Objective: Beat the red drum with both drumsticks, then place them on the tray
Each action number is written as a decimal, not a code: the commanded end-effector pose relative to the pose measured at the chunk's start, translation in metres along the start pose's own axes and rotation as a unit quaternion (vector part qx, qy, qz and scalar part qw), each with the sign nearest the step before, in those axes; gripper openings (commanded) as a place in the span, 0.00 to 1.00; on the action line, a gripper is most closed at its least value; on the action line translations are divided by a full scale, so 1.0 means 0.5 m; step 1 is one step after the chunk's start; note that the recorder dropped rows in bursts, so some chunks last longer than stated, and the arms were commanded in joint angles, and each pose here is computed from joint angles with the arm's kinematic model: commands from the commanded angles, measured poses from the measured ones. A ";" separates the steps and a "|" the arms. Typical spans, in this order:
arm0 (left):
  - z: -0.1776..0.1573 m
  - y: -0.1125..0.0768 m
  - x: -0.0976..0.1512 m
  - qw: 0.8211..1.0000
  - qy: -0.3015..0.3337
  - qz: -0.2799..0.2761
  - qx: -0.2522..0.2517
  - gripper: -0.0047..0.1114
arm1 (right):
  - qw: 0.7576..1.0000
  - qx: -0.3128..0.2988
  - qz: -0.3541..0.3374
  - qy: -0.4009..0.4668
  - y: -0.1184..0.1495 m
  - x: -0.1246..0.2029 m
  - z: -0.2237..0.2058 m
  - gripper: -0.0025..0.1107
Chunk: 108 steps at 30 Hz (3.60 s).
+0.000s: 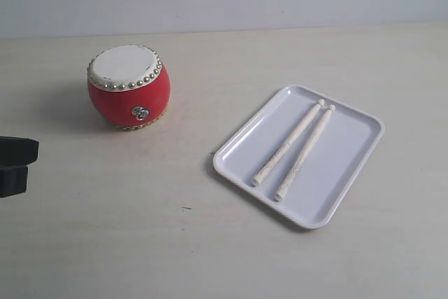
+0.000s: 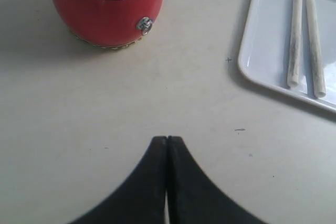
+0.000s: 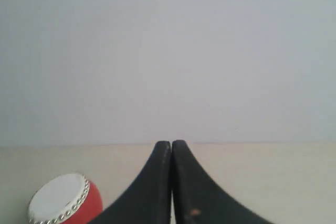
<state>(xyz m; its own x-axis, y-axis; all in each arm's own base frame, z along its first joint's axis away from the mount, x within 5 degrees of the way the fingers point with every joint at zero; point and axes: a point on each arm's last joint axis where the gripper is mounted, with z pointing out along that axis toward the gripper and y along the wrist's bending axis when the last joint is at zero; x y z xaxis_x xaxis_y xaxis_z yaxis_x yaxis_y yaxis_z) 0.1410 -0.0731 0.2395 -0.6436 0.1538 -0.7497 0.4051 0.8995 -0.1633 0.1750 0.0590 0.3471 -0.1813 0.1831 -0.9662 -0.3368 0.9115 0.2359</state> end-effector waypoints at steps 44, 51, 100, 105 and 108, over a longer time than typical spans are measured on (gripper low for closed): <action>-0.001 -0.001 0.001 1.000 -0.004 0.002 0.001 0.04 | 0.947 0.317 0.044 -0.026 -0.126 0.316 -0.252 0.02; -0.001 -0.001 0.001 1.000 -0.004 0.002 0.001 0.04 | 0.947 0.317 0.047 -0.018 -0.129 0.330 -0.249 0.02; -0.127 0.053 -0.013 0.978 -0.172 -0.059 -0.106 0.04 | 0.947 0.317 0.047 -0.018 -0.129 0.330 -0.249 0.02; -0.177 0.036 -0.005 0.965 -0.237 -0.044 -0.105 0.04 | 0.947 0.317 0.047 -0.018 -0.129 0.330 -0.249 0.02; -0.212 0.023 0.006 0.953 -0.283 -0.032 -0.104 0.04 | 0.947 0.317 0.047 -0.018 -0.129 0.330 -0.249 0.02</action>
<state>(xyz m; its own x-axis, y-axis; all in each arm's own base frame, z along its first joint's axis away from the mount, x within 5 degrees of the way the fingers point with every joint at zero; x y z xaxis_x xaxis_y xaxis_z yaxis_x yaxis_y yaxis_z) 0.0893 -0.0211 0.2974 -0.2654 -0.0846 -0.9604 0.1978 0.9702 -0.1401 0.0521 -0.0154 0.1851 -0.1607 0.2867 -0.9445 0.3035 0.9249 0.2291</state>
